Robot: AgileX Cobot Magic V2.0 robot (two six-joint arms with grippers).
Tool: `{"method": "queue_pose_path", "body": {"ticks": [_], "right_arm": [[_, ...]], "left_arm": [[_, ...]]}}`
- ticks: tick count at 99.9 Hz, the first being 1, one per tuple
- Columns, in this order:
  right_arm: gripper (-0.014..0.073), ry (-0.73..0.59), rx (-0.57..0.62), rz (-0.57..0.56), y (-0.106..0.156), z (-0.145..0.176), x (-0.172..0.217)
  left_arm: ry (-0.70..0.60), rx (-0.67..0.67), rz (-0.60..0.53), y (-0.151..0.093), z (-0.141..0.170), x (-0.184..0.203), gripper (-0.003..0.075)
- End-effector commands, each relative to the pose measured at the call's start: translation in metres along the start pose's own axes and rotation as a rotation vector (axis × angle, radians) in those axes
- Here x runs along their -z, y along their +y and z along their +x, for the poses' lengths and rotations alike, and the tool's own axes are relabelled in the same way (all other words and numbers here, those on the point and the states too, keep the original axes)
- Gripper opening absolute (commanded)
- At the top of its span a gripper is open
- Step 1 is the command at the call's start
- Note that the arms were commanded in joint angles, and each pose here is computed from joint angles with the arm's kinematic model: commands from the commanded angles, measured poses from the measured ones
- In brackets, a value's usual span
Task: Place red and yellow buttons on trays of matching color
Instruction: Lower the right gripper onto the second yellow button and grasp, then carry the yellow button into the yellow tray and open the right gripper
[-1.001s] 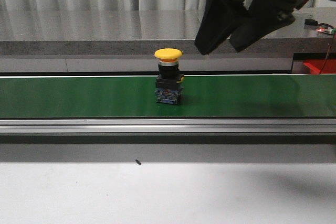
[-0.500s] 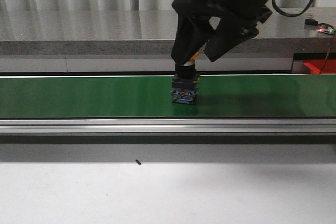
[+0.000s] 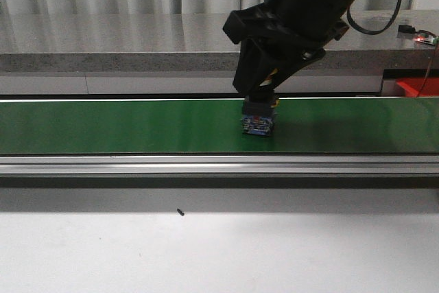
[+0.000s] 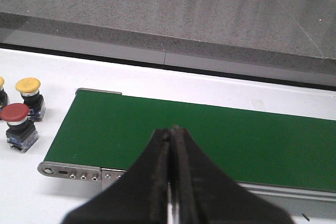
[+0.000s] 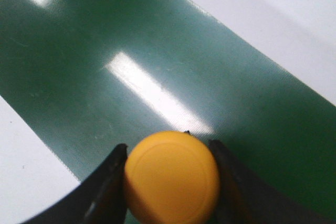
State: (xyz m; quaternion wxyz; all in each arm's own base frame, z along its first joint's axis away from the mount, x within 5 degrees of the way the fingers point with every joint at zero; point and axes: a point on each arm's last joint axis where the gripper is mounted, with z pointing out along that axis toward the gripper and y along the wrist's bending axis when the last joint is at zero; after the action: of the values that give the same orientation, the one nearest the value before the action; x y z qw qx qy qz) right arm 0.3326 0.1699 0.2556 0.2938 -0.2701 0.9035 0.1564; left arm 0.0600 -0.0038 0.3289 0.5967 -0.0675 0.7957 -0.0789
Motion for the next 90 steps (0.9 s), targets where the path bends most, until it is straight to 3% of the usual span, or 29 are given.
{"method": "queue_pose_path", "body": {"ticks": [1,18,43,64,90], "right_arm": [[0.0288,-0.096,0.022,0.009,0.004,-0.017,0.022],[0.0288,-0.131,-0.004,0.015,0.003,-0.02,0.041],[0.0288,-0.182,-0.079,0.07,-0.02,-0.015,0.107],[0.0288,-0.194,-0.249,0.206,-0.071,0.014,0.174],[0.0288,-0.221,-0.541,0.478,-0.15,0.07,0.237]], "left_arm": [[-0.082,0.004,0.027,-0.003,-0.013,0.002,-0.002],[-0.082,0.004,0.027,-0.003,-0.013,0.002,-0.002],[-0.082,0.004,0.027,-0.003,-0.013,0.002,-0.002],[-0.082,0.004,0.027,-0.003,-0.013,0.002,-0.002],[-0.082,0.004,0.027,-0.003,-0.013,0.002,-0.002]]}}
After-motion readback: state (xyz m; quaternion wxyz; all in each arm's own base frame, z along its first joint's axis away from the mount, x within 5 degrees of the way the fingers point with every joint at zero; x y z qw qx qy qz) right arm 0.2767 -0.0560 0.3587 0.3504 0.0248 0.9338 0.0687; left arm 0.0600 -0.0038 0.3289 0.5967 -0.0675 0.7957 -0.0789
